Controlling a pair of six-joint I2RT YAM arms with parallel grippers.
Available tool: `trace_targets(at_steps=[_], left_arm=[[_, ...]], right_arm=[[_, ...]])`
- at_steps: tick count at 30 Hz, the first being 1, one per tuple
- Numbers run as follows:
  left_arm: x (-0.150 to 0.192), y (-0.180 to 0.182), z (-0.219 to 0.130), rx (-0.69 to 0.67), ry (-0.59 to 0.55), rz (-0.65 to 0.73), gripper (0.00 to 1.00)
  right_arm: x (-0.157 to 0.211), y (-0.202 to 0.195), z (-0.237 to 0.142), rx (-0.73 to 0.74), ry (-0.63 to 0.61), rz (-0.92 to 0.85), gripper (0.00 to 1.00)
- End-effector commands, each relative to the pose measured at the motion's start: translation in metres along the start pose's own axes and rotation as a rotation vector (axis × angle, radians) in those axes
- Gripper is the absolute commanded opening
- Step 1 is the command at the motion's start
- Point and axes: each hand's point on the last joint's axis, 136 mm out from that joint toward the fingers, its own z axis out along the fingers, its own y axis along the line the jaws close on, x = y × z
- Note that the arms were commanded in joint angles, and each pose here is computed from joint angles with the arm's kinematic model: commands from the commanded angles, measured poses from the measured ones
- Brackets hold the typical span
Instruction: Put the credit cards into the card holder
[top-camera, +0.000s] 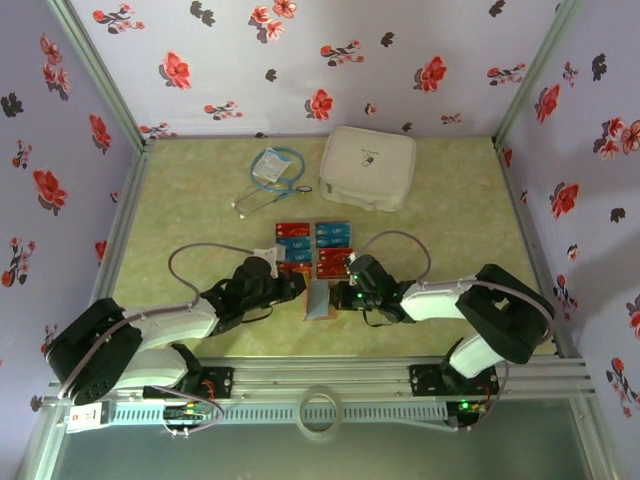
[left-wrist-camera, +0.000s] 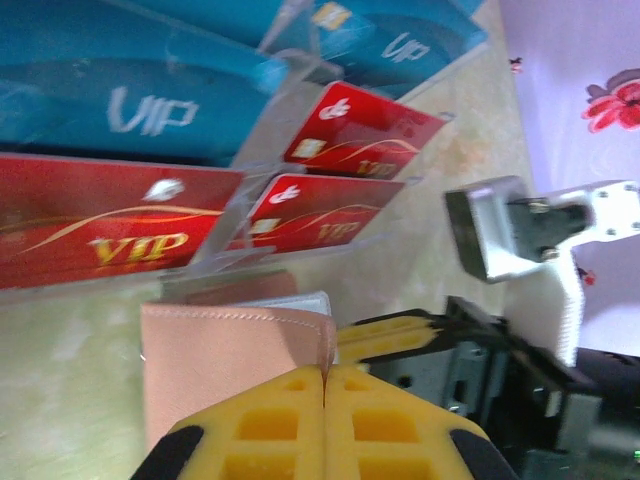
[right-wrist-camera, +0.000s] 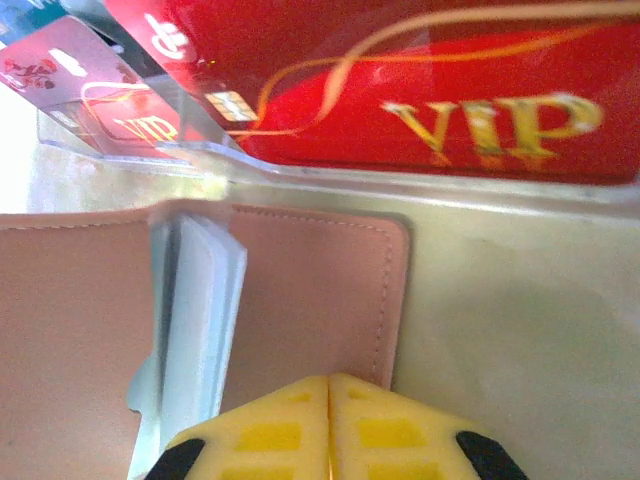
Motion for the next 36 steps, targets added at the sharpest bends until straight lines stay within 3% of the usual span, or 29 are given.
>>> trace_targets(at_steps=[1,11,21,30,36], left_arm=[[0.0,0.017,-0.007,-0.051,-0.035,-0.018,0.0],[0.004,0.045,-0.017,-0.136,-0.043,-0.006,0.0],[-0.002,0.066,-0.02,-0.221,-0.044,0.008,0.01],[0.0,0.092,-0.022,-0.356,-0.005,0.035,0.54],[-0.001,0.096,-0.023,-0.37,-0.013,0.041,0.68]], right_arm=[[0.019,-0.036,-0.011,0.126,0.056,0.036,0.08],[0.002,-0.031,-0.051,0.167,-0.017,-0.011,0.08],[-0.006,0.013,-0.037,0.04,0.025,-0.064,0.08],[-0.027,0.038,-0.009,0.014,0.018,-0.1,0.07],[-0.036,0.051,0.006,-0.013,0.024,-0.106,0.07]])
